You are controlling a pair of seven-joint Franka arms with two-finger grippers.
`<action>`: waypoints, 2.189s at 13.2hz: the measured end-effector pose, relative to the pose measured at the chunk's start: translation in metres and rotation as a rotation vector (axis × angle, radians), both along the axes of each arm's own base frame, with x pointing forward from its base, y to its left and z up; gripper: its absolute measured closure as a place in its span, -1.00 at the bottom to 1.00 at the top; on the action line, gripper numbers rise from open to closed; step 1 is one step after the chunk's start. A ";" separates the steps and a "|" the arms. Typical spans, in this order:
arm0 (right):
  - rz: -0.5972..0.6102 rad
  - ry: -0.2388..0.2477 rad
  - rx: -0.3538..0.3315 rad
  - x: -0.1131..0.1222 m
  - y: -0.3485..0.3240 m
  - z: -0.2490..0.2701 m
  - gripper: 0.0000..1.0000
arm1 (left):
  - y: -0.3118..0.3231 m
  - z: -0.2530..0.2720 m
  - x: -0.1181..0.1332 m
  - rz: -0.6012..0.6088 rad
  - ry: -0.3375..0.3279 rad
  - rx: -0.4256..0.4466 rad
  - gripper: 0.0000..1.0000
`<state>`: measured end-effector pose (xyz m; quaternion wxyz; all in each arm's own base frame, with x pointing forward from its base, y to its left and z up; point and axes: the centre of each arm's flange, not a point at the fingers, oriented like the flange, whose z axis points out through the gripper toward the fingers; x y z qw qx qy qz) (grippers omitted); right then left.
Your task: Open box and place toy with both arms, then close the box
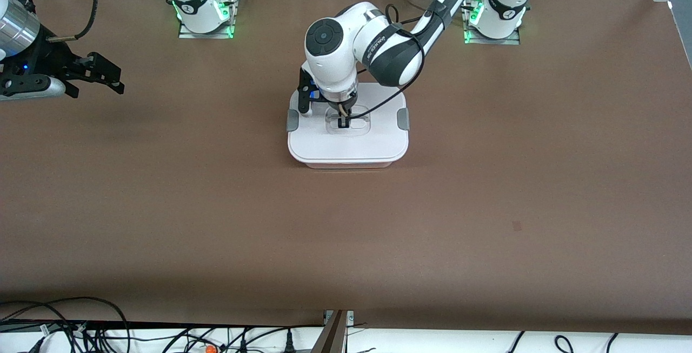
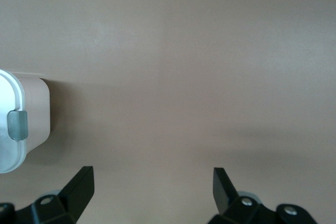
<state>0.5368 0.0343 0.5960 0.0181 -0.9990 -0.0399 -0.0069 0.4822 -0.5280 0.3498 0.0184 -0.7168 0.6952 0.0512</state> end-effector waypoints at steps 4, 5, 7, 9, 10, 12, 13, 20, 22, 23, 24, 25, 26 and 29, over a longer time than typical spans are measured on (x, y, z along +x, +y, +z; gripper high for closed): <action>0.002 -0.005 -0.015 0.000 -0.001 0.002 -1.00 | 0.039 0.024 0.042 0.086 -0.021 -0.001 -0.30; 0.002 -0.010 -0.025 0.001 -0.002 0.004 -1.00 | 0.054 0.037 0.059 0.116 -0.032 -0.008 -0.52; 0.003 -0.021 -0.033 0.003 -0.003 0.008 -1.00 | 0.095 0.054 0.090 0.188 -0.029 0.002 -0.93; 0.003 -0.026 -0.036 0.004 -0.003 0.011 -1.00 | 0.146 0.068 0.127 0.269 -0.051 0.012 -1.00; 0.004 -0.026 -0.036 0.004 -0.003 0.010 -1.00 | 0.172 0.075 0.144 0.307 -0.075 0.024 -1.00; 0.008 -0.025 -0.037 0.004 0.000 0.010 -1.00 | 0.221 0.084 0.171 0.385 -0.100 0.033 -1.00; 0.011 -0.024 -0.037 0.004 0.002 0.010 -1.00 | 0.249 0.088 0.184 0.428 -0.107 0.034 -1.00; 0.016 -0.021 -0.038 0.004 0.005 0.009 -1.00 | 0.450 0.167 0.224 0.718 -0.200 0.026 -1.00; 0.015 -0.021 -0.038 0.004 0.005 0.009 -1.00 | 0.479 0.191 0.214 0.773 -0.194 0.029 -1.00; 0.015 -0.022 -0.038 0.004 0.004 0.010 -1.00 | 0.492 0.206 0.208 0.815 -0.198 0.023 -1.00; 0.014 -0.023 -0.038 0.004 0.004 0.010 -1.00 | 0.503 0.219 0.199 0.875 -0.189 0.017 -1.00; 0.014 -0.022 -0.038 0.004 0.004 0.011 -1.00 | 0.509 0.230 0.189 0.944 -0.168 0.014 -1.00; 0.014 -0.022 -0.038 0.004 0.004 0.011 -1.00 | 0.511 0.238 0.180 1.025 -0.145 0.016 -1.00; 0.014 -0.021 -0.038 0.004 0.004 0.011 -1.00 | 0.509 0.253 0.151 1.315 -0.051 0.023 -1.00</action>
